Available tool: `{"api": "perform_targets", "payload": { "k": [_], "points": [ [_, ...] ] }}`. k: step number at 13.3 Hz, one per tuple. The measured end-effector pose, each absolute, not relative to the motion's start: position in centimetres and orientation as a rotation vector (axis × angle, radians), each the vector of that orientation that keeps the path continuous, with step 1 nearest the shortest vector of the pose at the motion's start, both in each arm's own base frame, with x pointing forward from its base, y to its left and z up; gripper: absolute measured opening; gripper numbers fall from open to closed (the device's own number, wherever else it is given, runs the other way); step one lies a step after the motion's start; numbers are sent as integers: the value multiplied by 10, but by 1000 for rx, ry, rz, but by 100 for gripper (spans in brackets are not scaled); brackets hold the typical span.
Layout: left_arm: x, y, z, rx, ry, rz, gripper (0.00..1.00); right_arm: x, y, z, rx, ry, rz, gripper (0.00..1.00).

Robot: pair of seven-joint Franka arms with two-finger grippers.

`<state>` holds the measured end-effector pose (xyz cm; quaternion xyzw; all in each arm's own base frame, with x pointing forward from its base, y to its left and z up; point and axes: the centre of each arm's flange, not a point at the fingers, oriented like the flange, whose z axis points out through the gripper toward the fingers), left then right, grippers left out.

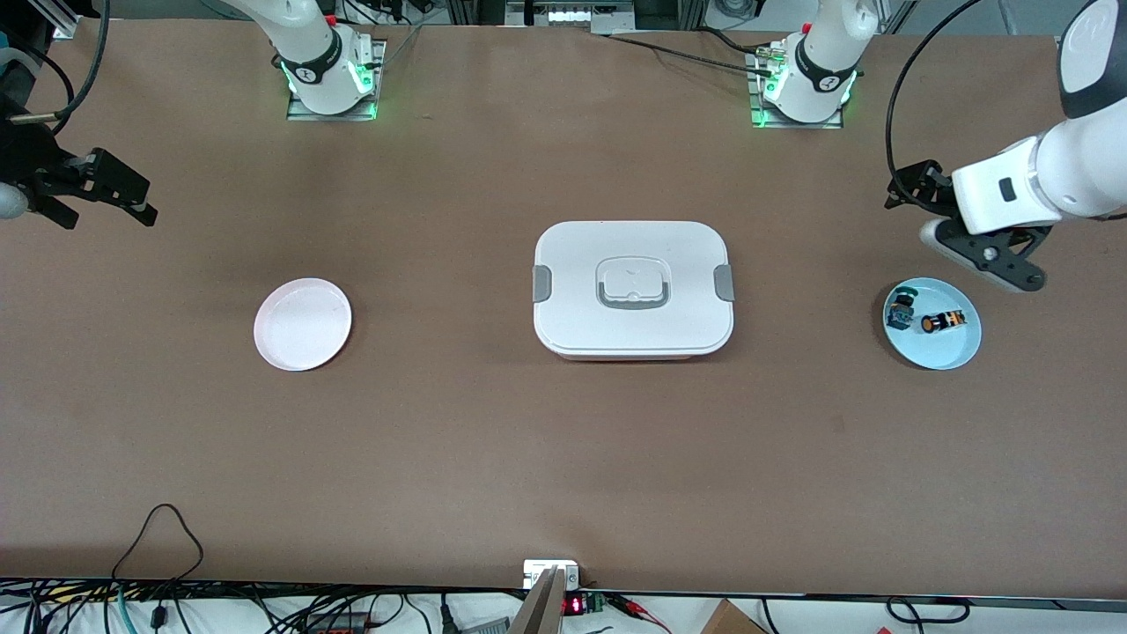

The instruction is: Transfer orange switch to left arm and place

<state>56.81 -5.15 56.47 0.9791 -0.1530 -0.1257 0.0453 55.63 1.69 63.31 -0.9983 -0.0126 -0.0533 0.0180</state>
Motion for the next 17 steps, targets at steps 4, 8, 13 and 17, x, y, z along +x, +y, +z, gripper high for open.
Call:
{"api": "perform_targets", "payload": {
  "k": [4, 8, 13, 17],
  "points": [
    [570, -49, 591, 3050, -226, -304, 100, 556, 24, 633, -3100, -58, -170, 100],
    [572, -11, 592, 3058, -101, -278, 100, 556, 23, 633, -3100, -57, -170, 100],
    [573, 4, 581, 3055, -40, -274, 100, 557, 21, 633, -3100, -50, -170, 100],
    [570, -5, 580, 3058, -25, -236, 100, 557, 20, 633, -3100, -49, -170, 100]
  ]
}}
